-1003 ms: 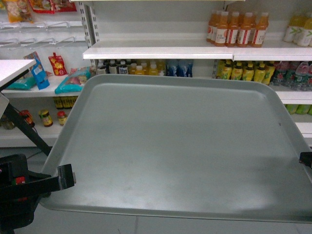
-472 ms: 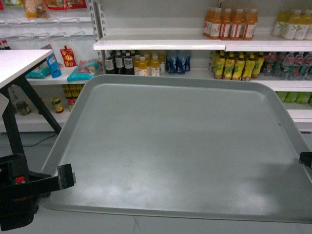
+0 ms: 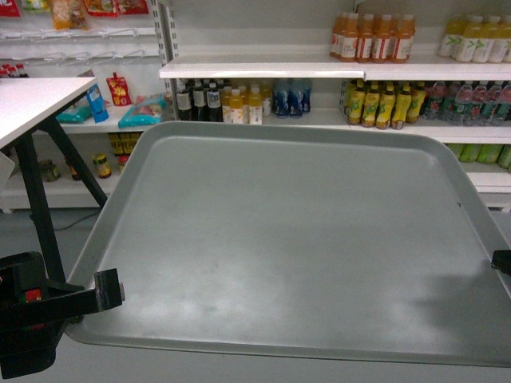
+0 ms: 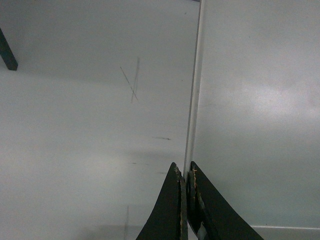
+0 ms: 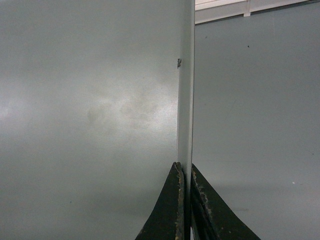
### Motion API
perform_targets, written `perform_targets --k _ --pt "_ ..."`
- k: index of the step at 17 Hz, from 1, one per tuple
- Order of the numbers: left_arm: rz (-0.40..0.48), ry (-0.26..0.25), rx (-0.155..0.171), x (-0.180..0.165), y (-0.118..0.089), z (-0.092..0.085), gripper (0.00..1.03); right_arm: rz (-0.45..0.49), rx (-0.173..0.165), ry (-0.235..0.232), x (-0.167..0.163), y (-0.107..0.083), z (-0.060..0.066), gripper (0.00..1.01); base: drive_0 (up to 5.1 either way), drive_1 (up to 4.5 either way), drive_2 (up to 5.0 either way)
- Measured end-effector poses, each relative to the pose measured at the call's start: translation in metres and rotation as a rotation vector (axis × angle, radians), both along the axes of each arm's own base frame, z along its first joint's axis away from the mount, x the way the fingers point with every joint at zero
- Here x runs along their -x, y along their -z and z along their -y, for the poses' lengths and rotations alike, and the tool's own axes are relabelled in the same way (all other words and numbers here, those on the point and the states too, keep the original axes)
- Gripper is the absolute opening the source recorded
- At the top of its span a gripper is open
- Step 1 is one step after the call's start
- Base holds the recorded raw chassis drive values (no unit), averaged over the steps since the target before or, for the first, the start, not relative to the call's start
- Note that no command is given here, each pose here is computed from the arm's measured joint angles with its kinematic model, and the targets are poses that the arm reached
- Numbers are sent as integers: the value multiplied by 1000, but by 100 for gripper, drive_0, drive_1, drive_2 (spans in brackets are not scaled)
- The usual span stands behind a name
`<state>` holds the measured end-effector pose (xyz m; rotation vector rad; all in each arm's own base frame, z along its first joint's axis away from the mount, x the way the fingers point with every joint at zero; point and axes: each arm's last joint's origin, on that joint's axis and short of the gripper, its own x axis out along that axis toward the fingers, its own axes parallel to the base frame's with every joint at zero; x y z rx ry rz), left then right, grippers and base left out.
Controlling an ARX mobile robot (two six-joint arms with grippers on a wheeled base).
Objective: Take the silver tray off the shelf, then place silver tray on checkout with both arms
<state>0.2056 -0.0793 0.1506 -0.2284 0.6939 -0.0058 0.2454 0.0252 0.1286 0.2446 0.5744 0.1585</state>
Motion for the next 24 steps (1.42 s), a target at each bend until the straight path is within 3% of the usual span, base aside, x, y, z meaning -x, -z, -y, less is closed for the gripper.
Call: perform_targets --k 4,24 --pt "0 1 1 0 0 0 3 -1 0 1 0 0 0 3 0 0 0" --pt "-1 1 1 0 0 0 3 -4 0 0 0 1 0 3 -494 246 246"
